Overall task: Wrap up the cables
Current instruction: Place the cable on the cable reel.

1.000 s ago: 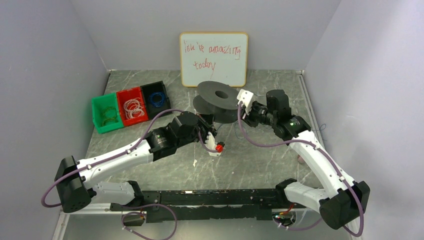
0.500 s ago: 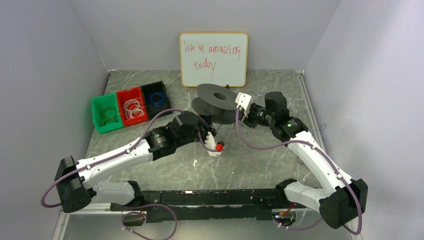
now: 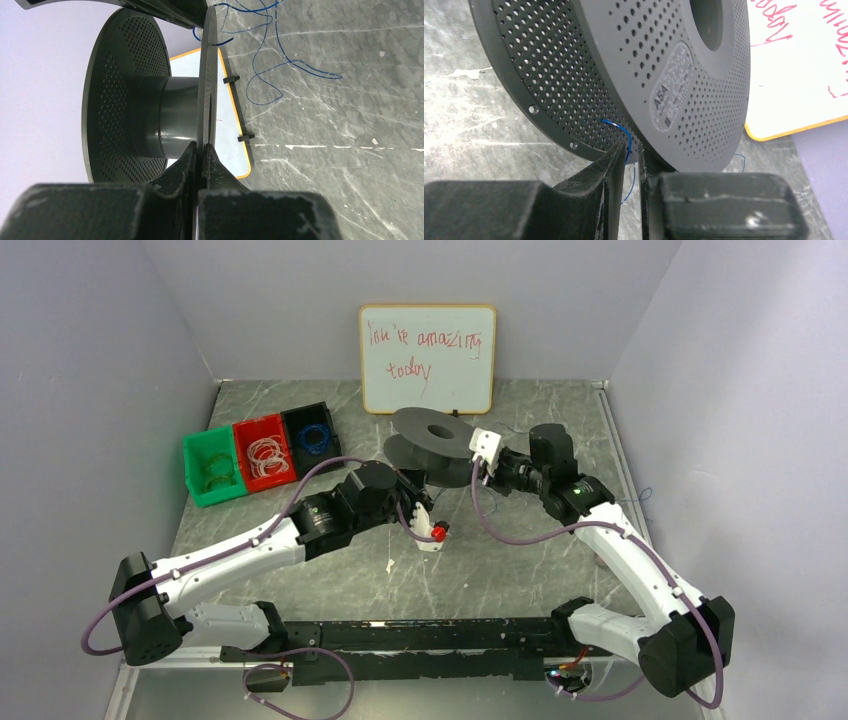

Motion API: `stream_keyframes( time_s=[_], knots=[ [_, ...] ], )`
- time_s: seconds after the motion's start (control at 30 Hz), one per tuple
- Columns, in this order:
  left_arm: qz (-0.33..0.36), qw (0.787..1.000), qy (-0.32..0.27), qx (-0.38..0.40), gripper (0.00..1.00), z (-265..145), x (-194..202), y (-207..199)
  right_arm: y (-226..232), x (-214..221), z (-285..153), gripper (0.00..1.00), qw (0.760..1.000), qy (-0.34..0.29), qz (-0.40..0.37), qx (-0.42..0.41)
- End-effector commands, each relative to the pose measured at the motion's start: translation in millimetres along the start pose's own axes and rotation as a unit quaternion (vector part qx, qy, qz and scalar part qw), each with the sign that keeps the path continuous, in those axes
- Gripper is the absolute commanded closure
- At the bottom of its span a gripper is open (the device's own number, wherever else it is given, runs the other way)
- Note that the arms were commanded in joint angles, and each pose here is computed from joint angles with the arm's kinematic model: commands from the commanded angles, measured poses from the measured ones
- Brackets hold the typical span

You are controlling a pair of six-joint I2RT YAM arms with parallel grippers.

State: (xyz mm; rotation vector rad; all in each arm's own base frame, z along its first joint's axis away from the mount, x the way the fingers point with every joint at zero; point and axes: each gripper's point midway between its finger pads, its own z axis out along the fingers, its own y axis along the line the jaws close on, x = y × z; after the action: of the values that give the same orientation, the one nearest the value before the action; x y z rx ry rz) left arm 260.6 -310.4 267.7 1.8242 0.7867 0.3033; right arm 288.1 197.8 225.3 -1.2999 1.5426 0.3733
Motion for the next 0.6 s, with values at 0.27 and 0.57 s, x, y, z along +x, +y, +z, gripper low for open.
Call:
stream_keyframes(
  time_s=[0.27,0.57],
  knots=[
    [0.001,0.994,-0.045,-0.101,0.98,-17.1,-23.0,67.6,14.1,-13.1,3.4,0.83,0.998,-0.025,-0.032,-0.050],
    [0.001,0.994,-0.048,-0.099,0.98,-17.8,-24.1,67.1,24.7,-17.2,-1.4,0.96,0.991,-0.033,-0.089,-0.090]
  ],
)
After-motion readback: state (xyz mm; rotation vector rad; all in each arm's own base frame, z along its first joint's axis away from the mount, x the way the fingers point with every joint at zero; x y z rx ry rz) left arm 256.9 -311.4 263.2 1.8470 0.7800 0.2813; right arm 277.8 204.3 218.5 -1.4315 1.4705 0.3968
